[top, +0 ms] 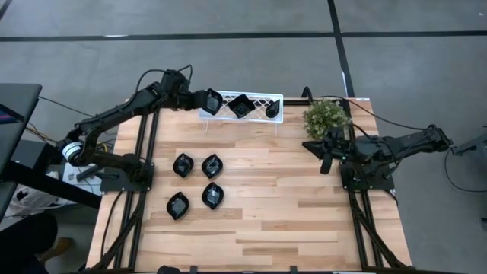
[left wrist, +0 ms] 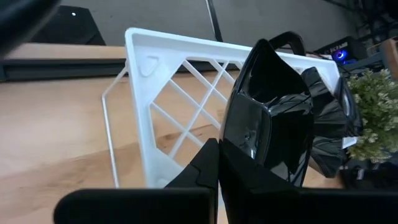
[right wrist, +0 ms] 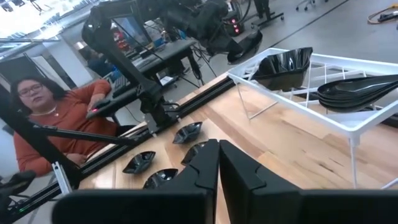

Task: Pick & Place Mini shaped plates
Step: Put the black leaf shaped plate on the shelf

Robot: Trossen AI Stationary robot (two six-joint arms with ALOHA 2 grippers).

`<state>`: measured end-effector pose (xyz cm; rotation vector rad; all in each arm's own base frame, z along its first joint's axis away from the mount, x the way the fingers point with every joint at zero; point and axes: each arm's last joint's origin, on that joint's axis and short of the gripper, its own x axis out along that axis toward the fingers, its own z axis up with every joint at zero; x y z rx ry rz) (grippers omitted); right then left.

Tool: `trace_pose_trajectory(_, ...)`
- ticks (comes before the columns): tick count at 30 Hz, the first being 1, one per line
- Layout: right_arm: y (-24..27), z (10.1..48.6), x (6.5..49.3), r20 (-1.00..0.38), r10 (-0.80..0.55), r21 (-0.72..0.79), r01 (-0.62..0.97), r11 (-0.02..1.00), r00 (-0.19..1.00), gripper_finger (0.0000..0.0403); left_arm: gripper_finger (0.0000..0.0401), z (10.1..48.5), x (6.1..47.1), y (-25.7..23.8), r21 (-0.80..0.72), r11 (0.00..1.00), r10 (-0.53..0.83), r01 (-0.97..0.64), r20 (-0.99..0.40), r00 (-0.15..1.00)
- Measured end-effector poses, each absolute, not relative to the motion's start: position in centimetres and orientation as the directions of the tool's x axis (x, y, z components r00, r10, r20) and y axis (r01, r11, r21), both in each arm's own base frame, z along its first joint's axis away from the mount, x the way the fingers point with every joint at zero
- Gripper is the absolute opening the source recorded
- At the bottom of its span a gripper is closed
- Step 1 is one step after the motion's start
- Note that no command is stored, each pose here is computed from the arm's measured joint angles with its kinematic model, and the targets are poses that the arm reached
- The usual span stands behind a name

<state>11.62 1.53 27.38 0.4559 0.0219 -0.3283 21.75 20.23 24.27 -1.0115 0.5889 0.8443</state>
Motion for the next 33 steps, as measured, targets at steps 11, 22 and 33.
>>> trace_pose_trajectory(11,1.5,27.4,11.6,-0.088,-0.307,0.432,0.314,0.845,0.948,0.0007,0.0003,24.0,22.4,19.9,-0.490,0.245,0.336,-0.837,-0.767,0.547)
trace_pose_trajectory(22,1.5,27.5,11.6,-0.087,-0.307,0.433,0.314,0.845,0.948,0.0007,0.0003,22.6,23.0,20.5,-0.483,0.210,0.322,-0.850,-0.786,0.527)
trace_pose_trajectory(33,1.5,27.5,11.6,-0.085,-0.332,0.431,0.335,0.838,0.940,0.0007,0.0003,22.5,23.2,20.5,-0.481,0.216,0.327,-0.850,-0.784,0.527)
